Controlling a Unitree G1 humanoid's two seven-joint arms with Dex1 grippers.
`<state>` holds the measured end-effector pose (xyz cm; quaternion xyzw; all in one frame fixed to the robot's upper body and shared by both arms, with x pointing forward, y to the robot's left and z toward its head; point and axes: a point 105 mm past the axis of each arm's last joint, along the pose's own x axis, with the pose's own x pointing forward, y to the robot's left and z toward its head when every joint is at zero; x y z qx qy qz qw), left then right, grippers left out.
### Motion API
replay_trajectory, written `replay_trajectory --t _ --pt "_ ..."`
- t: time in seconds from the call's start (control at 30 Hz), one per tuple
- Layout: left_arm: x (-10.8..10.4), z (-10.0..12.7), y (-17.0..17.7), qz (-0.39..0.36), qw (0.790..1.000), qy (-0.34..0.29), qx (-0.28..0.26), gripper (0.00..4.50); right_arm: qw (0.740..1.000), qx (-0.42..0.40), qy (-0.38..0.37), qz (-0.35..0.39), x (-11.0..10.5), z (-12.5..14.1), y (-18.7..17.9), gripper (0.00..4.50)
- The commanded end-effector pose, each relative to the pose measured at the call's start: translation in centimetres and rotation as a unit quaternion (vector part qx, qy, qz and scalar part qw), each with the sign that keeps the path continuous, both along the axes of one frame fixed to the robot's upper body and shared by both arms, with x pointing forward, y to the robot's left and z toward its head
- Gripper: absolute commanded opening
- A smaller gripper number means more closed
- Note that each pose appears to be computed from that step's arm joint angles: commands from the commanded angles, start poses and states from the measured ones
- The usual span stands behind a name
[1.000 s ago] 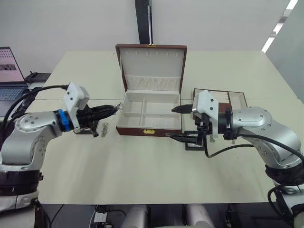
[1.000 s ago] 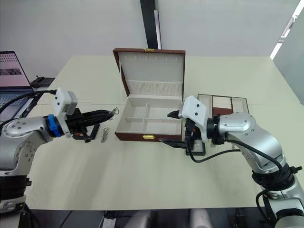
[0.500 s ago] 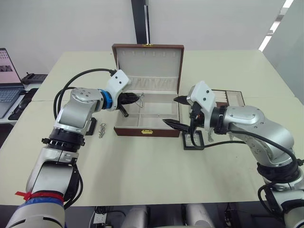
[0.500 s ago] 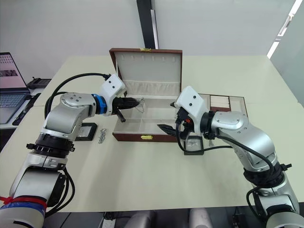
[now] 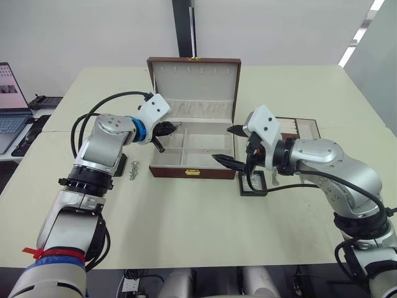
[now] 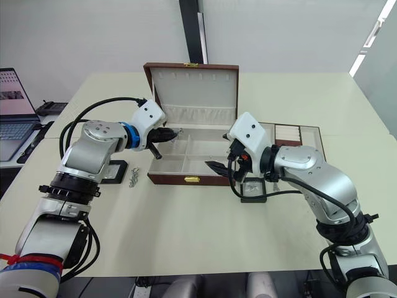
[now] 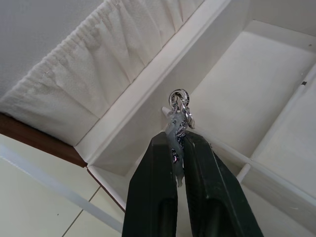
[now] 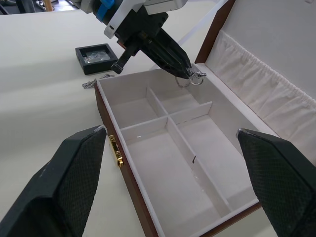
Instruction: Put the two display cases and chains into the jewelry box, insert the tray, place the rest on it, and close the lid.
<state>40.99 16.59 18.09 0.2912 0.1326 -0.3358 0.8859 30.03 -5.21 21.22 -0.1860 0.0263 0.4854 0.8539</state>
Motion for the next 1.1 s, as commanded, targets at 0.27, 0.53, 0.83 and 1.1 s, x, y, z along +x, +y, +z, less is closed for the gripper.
replay_trajectory --t 0.27,0.53,0.83,1.1 --pt "0.10 1.71 -0.64 -0.009 1.000 -0.028 0.003 0.01 1.000 0.004 -0.026 0.003 -0.13 1.26 0.20 4.50" --pt "0.25 1.52 -0.22 -0.004 1.000 -0.025 0.009 0.01 1.000 0.005 -0.025 0.003 -0.19 1.21 0.21 4.50" --pt "0.25 0.84 0.25 0.008 1.000 -0.010 0.013 0.90 1.000 0.006 -0.025 0.002 -0.19 1.23 0.17 4.50" --pt "0.29 1.19 -0.17 0.004 1.000 -0.018 0.013 3.24 1.000 0.005 -0.023 0.001 -0.16 1.20 0.04 4.50"
